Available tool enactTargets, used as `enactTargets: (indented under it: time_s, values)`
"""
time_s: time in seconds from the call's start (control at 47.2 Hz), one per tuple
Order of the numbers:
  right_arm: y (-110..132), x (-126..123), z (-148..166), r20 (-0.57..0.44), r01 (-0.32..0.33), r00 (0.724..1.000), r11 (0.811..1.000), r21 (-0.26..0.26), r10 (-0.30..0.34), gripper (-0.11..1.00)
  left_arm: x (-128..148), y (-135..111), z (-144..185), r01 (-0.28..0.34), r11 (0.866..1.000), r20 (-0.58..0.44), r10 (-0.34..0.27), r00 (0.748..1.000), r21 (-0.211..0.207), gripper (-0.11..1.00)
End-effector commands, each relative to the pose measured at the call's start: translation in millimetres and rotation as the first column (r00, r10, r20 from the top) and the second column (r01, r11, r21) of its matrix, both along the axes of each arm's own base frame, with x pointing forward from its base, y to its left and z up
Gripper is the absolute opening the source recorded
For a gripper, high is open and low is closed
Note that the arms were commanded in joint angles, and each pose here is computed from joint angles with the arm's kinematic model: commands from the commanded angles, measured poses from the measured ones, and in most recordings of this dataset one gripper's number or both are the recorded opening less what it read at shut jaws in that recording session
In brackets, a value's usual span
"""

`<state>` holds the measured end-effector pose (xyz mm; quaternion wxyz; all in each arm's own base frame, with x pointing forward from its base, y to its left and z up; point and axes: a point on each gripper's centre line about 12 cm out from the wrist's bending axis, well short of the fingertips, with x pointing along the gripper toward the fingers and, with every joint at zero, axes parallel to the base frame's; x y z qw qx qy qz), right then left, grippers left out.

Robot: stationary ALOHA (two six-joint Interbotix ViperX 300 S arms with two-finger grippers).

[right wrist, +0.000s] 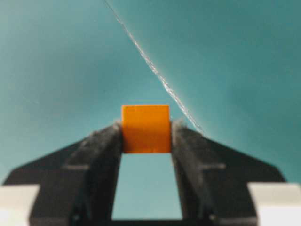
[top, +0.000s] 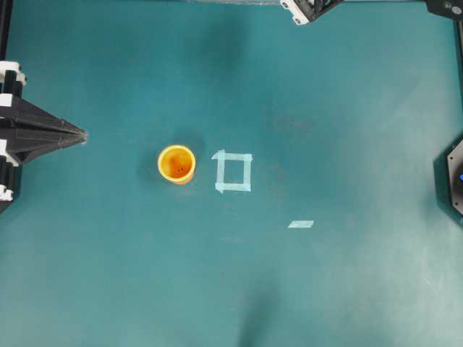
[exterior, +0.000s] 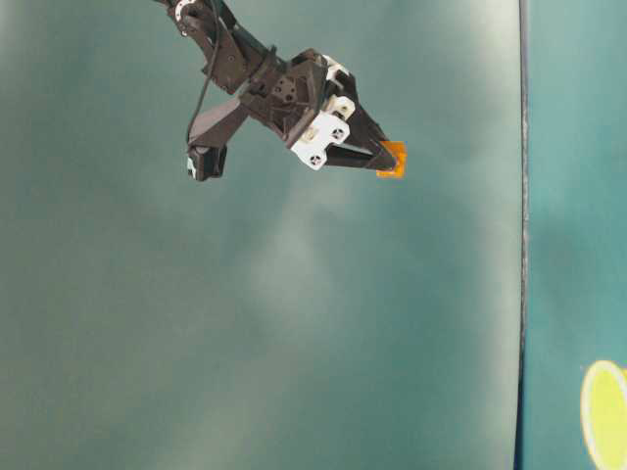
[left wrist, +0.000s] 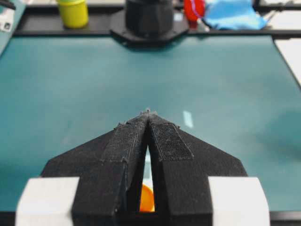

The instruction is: Move the block backward with right arm.

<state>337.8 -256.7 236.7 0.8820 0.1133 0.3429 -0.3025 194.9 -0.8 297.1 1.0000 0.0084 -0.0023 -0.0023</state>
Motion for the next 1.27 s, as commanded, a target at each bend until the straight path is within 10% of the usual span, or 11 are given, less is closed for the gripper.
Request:
enactTargets:
  time_s: [0.0, 1.249]
  values:
    - [-3.2, 1.0, 14.2, 0.032, 0.005, 0.999, 1.0, -0.024, -0.004, 0.41, 1.7, 0.0, 13.3, 0.0, 1.0, 0.034, 0.0, 0.999, 0.003, 0.0]
    - [-2.5, -0.2, 12.4, 0.018, 0.004, 1.0, 1.0, -0.017, -0.003, 0.41, 1.7, 0.3, 13.3, -0.001, 1.0, 0.034, 0.001, 0.999, 0.003, 0.0]
